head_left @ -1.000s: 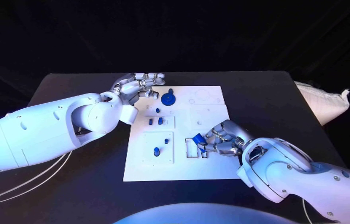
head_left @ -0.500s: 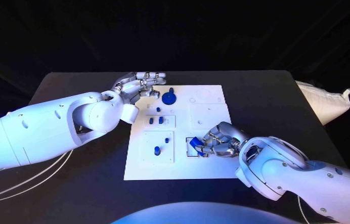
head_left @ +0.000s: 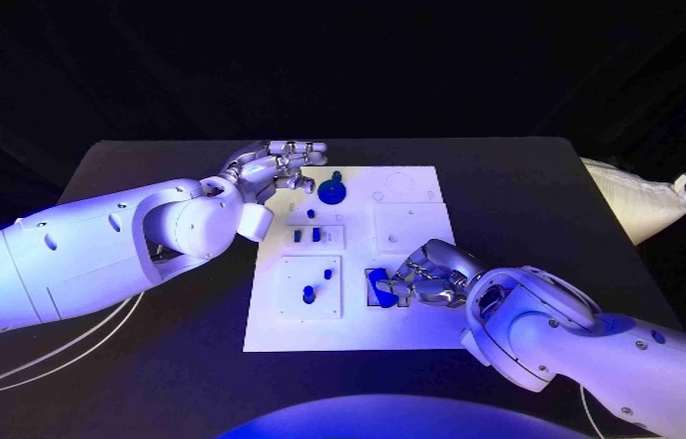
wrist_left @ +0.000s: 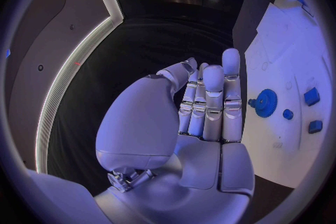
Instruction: Assemble the parts on the task board
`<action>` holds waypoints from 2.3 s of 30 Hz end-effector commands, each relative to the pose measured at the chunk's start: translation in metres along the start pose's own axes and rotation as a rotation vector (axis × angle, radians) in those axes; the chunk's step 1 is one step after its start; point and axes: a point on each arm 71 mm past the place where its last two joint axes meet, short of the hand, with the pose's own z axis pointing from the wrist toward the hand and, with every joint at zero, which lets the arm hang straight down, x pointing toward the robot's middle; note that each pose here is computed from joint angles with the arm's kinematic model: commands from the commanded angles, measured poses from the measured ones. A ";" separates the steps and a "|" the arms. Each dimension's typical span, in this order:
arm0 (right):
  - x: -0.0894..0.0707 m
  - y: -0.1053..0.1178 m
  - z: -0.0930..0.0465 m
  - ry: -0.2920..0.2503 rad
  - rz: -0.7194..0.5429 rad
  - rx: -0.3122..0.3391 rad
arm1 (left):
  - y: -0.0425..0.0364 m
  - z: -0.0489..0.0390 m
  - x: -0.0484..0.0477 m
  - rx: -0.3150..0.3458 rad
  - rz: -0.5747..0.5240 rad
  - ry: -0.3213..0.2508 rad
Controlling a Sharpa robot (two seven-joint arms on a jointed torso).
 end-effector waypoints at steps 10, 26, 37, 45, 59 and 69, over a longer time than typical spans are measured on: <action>0.001 0.003 -0.001 -0.003 -0.053 -0.021 | -0.0003 -0.0002 0.0036 0.002 -0.002 0.034; 0.002 0.009 -0.001 -0.019 -0.095 -0.053 | -0.0004 -0.0005 0.0036 0.001 -0.002 0.036; 0.004 0.008 0.004 -0.022 -0.144 -0.052 | -0.0004 -0.0009 0.0030 -0.001 -0.001 0.035; 0.004 0.005 0.004 -0.011 -0.168 -0.046 | -0.0003 -0.0013 0.0027 -0.003 -0.002 0.036; 0.004 0.001 -0.002 -0.010 -0.172 -0.045 | -0.0007 -0.0026 0.0006 -0.004 0.000 0.033; -0.006 0.003 -0.015 -0.086 -0.105 -0.069 | -0.0008 -0.0030 -0.0006 -0.003 0.002 0.030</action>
